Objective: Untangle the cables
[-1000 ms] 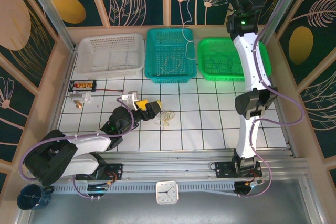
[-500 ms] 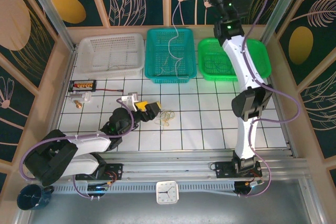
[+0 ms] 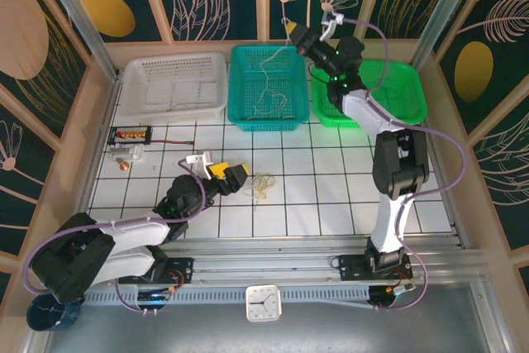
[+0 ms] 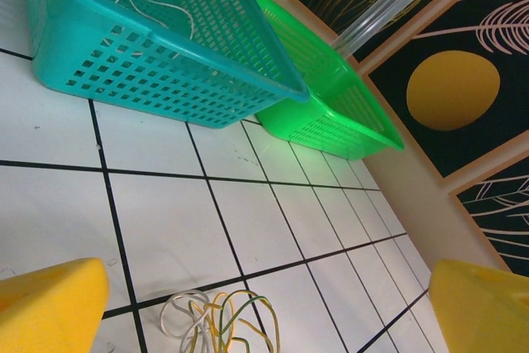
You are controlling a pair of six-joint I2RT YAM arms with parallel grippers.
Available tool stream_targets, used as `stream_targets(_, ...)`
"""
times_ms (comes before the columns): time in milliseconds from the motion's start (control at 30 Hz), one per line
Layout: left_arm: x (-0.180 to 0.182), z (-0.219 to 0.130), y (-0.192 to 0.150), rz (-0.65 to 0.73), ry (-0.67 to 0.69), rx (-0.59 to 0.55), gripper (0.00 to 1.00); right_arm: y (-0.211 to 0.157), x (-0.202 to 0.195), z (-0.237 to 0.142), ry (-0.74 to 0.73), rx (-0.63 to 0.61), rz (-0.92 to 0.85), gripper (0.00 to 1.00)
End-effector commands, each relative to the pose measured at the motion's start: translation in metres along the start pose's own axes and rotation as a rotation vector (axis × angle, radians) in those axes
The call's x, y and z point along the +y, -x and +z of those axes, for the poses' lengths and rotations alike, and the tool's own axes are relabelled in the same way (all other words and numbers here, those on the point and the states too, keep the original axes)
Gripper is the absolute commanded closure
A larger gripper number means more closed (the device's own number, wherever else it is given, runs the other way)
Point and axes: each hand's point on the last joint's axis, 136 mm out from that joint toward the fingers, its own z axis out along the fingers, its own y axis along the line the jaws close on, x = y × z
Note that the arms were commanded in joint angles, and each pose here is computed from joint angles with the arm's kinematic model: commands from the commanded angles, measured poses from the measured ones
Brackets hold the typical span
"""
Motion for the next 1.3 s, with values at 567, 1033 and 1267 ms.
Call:
stream_targets(567, -0.006, 0.008, 0.016, -0.012, 0.021, -0.029, 0.01, -0.154, -0.114, -0.024, -0.424, 0.433, -0.060, 0.90)
stream_targets(1033, -0.002, 0.010, 0.013, -0.029, 0.048, -0.010, 0.01, -0.117, -0.029, -0.023, -0.301, 0.433, -0.092, 0.39)
stream_targets(1267, 0.005, 0.012, 0.003, -0.037, 0.096, 0.049, 0.01, -0.131, 0.020, -0.070, -0.268, 0.423, -0.066, 0.39)
